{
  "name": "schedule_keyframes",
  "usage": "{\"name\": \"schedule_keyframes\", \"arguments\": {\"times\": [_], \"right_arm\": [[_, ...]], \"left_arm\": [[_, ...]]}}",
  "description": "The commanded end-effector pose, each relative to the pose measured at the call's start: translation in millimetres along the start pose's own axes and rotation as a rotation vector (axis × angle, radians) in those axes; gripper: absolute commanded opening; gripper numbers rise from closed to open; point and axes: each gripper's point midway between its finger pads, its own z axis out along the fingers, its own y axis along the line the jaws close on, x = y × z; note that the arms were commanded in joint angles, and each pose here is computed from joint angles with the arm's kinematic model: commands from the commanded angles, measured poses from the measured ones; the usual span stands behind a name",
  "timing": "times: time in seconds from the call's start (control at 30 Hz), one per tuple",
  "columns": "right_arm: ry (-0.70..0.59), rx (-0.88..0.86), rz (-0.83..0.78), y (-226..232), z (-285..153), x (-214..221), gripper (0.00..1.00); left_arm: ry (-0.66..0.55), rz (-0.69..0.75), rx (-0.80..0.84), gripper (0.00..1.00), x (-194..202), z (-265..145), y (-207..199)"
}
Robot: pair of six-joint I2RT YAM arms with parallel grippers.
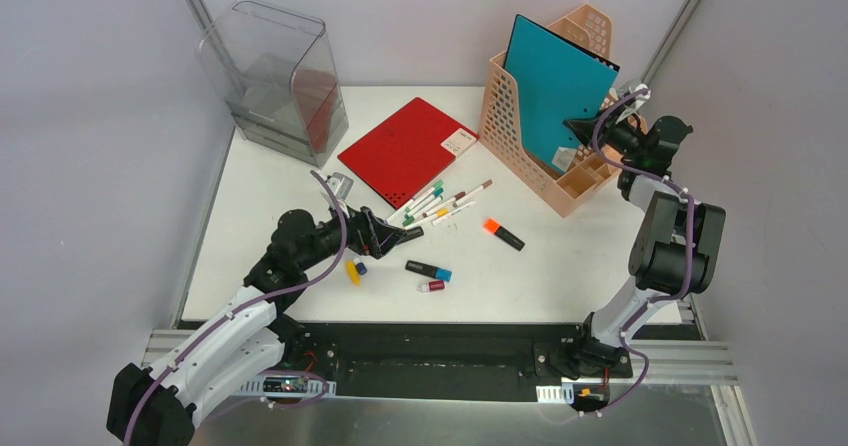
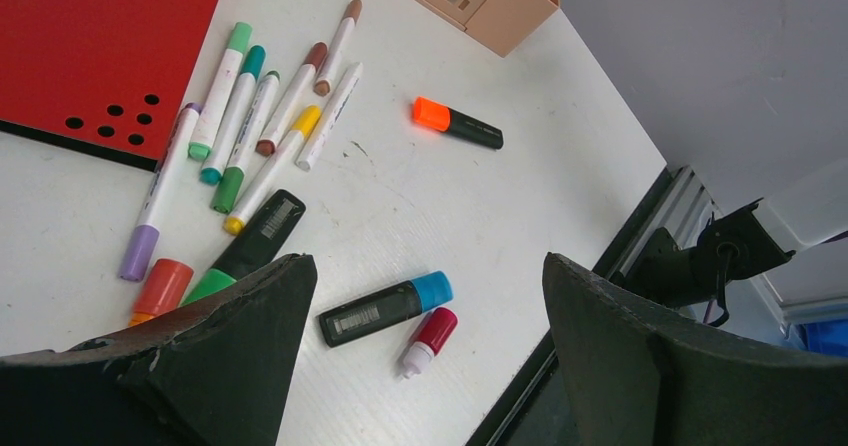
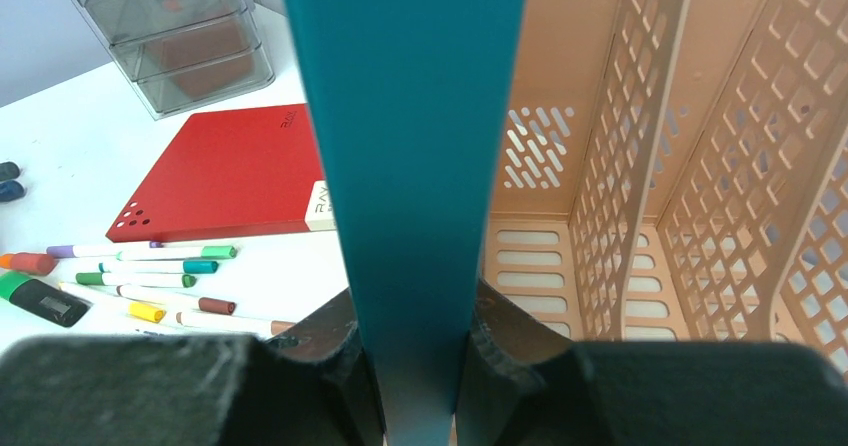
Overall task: Organize the desk
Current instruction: Place the folder in the storage box.
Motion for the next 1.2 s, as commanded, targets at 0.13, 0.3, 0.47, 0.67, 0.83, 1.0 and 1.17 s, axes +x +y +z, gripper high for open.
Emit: {"name": "schedule_keyframes", "arguments": {"times": [0.13, 0.3, 0.47, 0.67, 0.83, 1.0, 1.17], "right_arm": [[-0.058, -0.002, -0.104, 5, -1, -17, 0.12], [-0.040, -0.010, -0.100, 9, -3, -11, 0.28], [0.003, -0.004, -0.101, 12, -7, -8, 0.45], [0.105, 0.024, -0.092, 13, -17, -4, 0.66], [0.233, 0.057, -0.077, 24, -34, -7, 0.93], [0.341, 0.111, -0.044, 38, -54, -16, 0.99], [0.395, 0.121, -0.048, 60, -70, -28, 0.99]], "left_arm": [[-0.048, 0.018, 0.066, 0.87, -17, -1, -19], [-0.041, 0.011, 0.071, 0.87, -15, -2, -19], [-0.041, 0.010, 0.070, 0.87, -14, -2, -19], [-0.029, 0.001, 0.058, 0.87, -11, -2, -16], [-0.023, -0.016, 0.037, 0.87, -7, -1, -11], [-0.022, -0.041, 0.027, 0.87, -3, 2, -6], [-0.027, -0.066, 0.008, 0.87, 0, 6, 0]]}}
